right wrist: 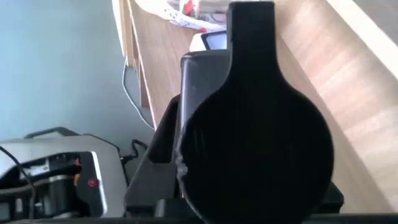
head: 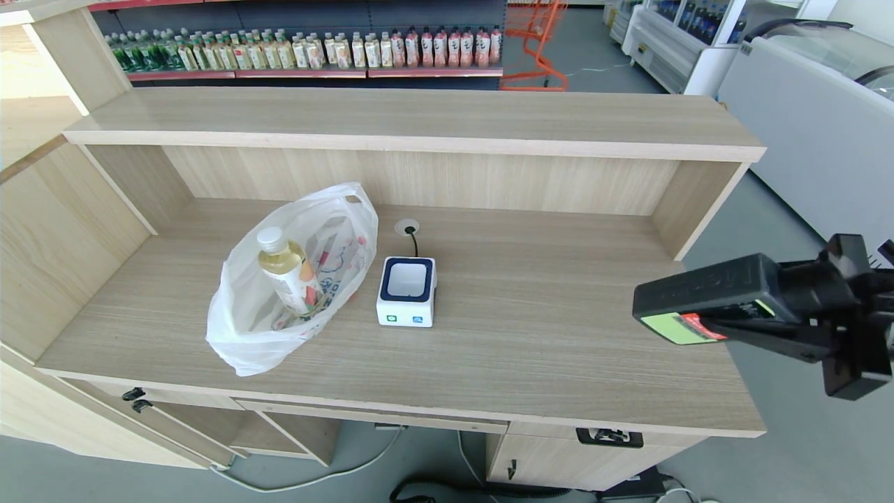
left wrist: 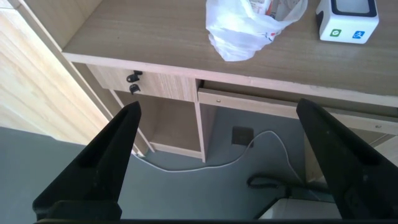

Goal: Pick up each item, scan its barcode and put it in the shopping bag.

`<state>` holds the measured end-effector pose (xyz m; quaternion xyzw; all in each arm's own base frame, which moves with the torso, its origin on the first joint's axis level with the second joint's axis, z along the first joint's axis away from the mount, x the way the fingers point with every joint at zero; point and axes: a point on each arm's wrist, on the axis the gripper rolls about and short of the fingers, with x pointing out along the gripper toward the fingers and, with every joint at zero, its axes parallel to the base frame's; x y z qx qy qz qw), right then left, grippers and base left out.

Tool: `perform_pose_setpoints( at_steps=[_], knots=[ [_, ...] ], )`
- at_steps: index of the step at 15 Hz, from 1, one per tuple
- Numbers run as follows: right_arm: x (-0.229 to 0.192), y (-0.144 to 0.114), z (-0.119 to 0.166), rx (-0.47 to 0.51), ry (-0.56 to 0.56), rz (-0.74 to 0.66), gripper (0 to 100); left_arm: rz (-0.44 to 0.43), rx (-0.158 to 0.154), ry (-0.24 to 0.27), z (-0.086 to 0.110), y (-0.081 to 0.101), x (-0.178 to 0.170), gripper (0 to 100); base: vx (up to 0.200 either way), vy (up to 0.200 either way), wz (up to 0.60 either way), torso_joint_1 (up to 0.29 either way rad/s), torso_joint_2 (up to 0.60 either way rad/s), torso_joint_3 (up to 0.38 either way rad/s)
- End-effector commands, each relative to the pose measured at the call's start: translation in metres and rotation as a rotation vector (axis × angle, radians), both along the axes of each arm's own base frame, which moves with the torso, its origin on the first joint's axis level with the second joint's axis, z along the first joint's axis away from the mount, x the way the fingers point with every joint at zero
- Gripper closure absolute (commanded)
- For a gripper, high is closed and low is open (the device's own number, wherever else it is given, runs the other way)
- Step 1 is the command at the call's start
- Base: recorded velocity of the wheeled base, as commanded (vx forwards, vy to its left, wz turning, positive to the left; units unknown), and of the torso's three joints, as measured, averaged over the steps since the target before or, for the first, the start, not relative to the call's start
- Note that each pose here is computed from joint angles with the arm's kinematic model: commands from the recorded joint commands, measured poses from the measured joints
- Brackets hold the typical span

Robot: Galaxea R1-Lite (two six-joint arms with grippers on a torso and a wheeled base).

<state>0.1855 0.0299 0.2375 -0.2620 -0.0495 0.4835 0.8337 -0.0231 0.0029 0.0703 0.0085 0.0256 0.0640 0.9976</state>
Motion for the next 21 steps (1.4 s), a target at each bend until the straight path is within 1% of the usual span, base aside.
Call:
perform_pose_setpoints(
  at_steps=[1,2,3,4,5,6,8,14,17,21],
  knots=[
    [0.018,0.012,0.037,0.376,0.386,-0.403,100,0.0,0.0,0.0,0.0,0.0,0.0,0,0.0,0.0,0.0,0.0,0.0,0.0],
    [0.032,0.023,0.04,0.561,0.592,-0.494,100,0.0,0.0,0.0,0.0,0.0,0.0,0,0.0,0.0,0.0,0.0,0.0,0.0],
    [0.039,0.025,0.036,0.669,0.777,-0.544,100,0.0,0.0,0.002,0.0,0.0,0.0,0,0.0,0.0,0.0,0.0,0.0,0.0],
    [0.04,0.026,0.026,0.695,0.894,-0.593,100,0.0,0.0,0.002,0.0,0.0,0.0,0,0.0,0.0,0.0,0.0,0.0,0.0],
    [0.04,0.025,0.018,0.715,0.968,-0.624,100,0.0,0.0,0.002,0.0,0.0,0.0,0,0.0,0.0,0.0,0.0,0.0,0.0],
    [0.041,0.026,0.014,0.733,1.006,-0.636,100,0.0,0.0,0.002,0.0,0.0,0.0,0,0.0,0.0,0.0,0.0,0.0,0.0],
    [0.049,0.028,0.007,0.734,1.045,-0.655,100,0.0,0.0,0.0,0.0,0.0,0.0,0,0.0,0.0,0.0,0.0,0.0,0.0],
    [0.051,0.028,-0.004,0.715,1.075,-0.676,100,0.0,0.002,0.002,0.0,0.0,0.0,0,0.0,0.0,0.0,0.0,0.0,0.0],
    [0.05,0.028,-0.002,0.717,1.07,-0.67,100,0.0,0.003,0.002,0.0,0.0,0.0,0,0.0,0.0,0.0,0.0,0.0,0.0],
    [0.047,0.027,-0.001,0.719,1.067,-0.667,100,0.0,0.003,0.002,0.0,0.0,0.0,0,0.0,0.2,0.0,0.004,0.0,0.002]
  ],
)
